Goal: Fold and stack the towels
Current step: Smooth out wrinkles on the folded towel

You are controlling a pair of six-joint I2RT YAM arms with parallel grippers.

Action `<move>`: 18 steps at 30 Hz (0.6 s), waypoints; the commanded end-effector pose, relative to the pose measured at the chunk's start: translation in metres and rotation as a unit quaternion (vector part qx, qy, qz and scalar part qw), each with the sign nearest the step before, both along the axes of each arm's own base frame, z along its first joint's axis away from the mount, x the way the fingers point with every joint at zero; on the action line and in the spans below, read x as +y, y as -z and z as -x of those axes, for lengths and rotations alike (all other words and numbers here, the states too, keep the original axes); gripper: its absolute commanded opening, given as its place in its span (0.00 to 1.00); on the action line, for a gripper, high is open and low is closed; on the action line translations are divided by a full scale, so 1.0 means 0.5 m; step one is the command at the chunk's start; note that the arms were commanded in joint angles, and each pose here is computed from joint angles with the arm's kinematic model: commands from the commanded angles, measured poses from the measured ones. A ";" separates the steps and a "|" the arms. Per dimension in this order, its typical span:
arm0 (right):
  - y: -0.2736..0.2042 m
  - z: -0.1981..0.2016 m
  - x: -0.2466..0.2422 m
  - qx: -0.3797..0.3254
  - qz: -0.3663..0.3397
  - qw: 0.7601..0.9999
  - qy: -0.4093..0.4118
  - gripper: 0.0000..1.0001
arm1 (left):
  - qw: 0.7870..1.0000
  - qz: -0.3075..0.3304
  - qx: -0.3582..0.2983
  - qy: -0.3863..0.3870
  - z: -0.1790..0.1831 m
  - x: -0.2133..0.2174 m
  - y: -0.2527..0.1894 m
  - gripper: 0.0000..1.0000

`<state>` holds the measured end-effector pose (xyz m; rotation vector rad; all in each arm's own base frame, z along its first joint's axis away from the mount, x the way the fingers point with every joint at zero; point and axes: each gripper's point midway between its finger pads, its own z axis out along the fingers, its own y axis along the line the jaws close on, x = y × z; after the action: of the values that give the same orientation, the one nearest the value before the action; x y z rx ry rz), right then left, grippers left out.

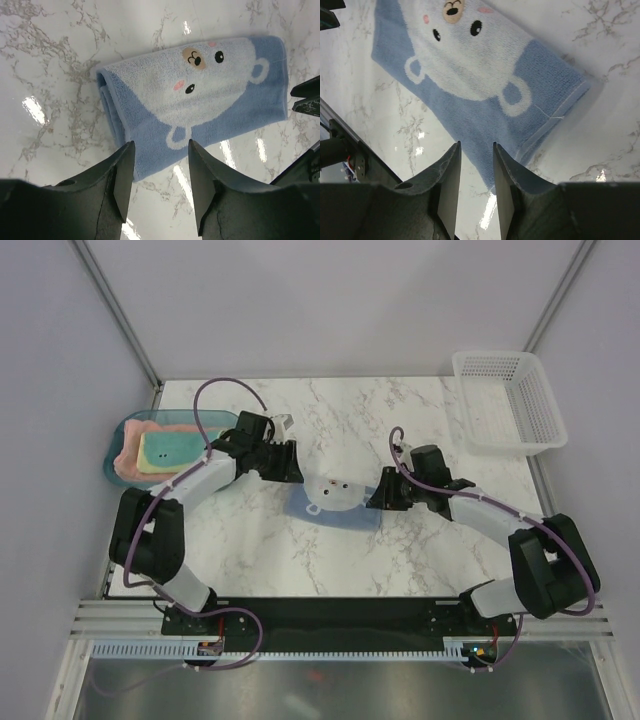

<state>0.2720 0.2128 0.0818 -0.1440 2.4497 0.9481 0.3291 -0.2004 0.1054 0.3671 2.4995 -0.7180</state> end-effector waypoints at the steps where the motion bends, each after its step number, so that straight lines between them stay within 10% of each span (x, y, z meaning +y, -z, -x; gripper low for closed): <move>1: 0.020 -0.023 -0.007 -0.001 0.014 0.999 0.030 0.39 | 0.999 0.008 0.029 -0.030 -0.021 -0.012 0.049 0.54; 18: 0.036 -0.082 -0.069 -0.033 0.109 0.993 0.042 0.30 | 0.988 -0.001 0.084 -0.130 -0.021 0.006 0.051 0.52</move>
<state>0.2859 0.1756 0.0245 -0.0927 2.5913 0.6536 0.3213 -0.1870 0.0352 0.0045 2.7605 -0.5983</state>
